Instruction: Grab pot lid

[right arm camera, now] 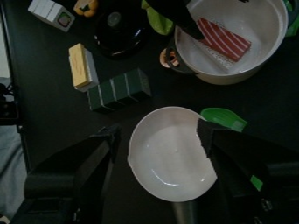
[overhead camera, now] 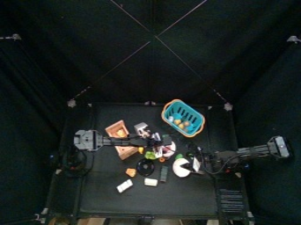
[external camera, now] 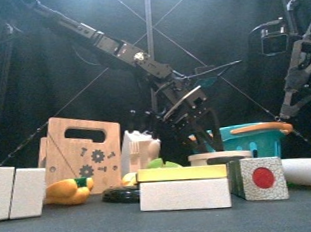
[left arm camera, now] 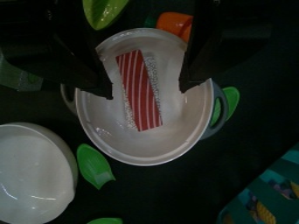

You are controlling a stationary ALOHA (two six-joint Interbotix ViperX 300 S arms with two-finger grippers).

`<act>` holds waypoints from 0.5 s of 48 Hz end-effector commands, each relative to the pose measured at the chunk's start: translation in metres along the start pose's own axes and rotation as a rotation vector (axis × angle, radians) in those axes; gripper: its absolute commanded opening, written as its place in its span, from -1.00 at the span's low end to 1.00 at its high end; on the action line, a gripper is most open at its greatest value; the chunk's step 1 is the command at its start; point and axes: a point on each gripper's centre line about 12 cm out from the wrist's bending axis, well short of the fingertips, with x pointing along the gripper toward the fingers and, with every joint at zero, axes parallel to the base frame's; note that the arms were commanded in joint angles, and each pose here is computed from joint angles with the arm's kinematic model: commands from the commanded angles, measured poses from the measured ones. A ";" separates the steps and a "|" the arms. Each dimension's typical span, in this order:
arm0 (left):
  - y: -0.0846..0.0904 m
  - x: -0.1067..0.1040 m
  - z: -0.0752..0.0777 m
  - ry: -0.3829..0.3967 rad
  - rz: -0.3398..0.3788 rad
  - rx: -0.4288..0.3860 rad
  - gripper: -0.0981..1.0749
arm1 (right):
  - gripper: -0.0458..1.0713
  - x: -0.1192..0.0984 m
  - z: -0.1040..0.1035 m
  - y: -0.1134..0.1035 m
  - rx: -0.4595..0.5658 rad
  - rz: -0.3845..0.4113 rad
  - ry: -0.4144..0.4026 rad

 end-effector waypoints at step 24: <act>-0.057 -0.082 -0.002 -0.020 -0.064 0.129 0.77 | 0.86 0.000 0.005 -0.002 0.012 -0.009 -0.016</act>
